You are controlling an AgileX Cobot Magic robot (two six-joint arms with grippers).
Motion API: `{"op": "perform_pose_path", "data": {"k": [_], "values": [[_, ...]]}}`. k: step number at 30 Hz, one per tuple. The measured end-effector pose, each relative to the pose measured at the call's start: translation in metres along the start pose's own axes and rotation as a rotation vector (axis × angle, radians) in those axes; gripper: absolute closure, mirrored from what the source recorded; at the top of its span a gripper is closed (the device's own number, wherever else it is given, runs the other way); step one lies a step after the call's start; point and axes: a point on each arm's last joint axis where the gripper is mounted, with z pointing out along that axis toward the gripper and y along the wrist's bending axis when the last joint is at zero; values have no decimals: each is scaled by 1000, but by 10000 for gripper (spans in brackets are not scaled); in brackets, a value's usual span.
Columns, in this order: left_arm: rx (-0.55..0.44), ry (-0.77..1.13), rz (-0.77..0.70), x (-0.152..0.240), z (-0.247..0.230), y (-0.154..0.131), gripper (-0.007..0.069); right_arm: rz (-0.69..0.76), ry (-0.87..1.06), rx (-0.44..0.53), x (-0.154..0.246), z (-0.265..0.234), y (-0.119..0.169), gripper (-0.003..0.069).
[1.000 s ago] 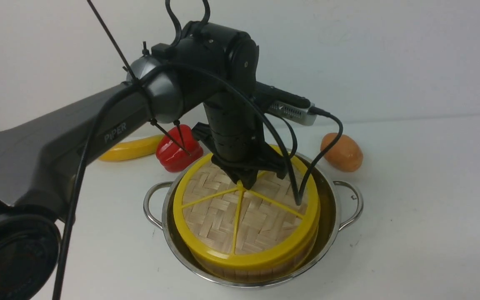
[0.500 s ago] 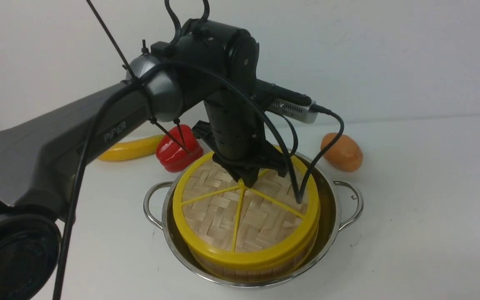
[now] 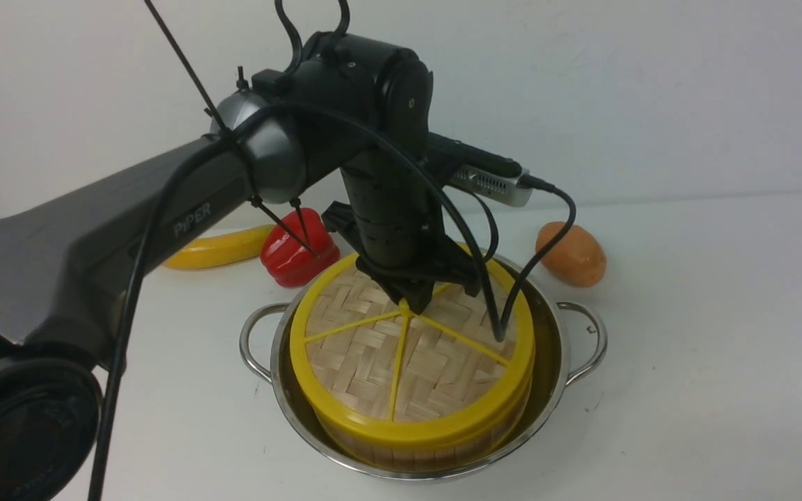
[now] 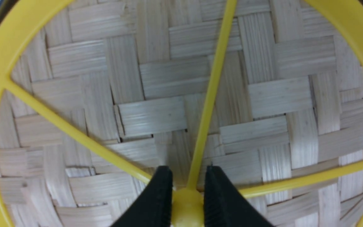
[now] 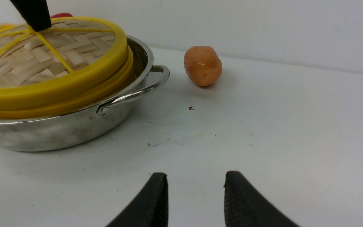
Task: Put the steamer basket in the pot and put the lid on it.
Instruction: Use the left arm to place the steamer lid on the steamer
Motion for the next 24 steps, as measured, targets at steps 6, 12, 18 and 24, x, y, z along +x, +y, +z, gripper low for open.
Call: {"op": "perform_pose_path", "data": {"k": [6, 12, 18, 24], "values": [[9, 0, -1, 0, 0, -1, 503, 0, 0, 0, 0, 0, 0, 418], [11, 0, 10, 0, 0, -1, 503, 0, 0, 0, 0, 0, 0, 418], [13, -2, 15, 0, 0, -1, 503, 0, 0, 0, 0, 0, 0, 418], [13, -29, 16, -5, -7, -1, 503, 0, 0, 0, 0, 0, 0, 418]]}}
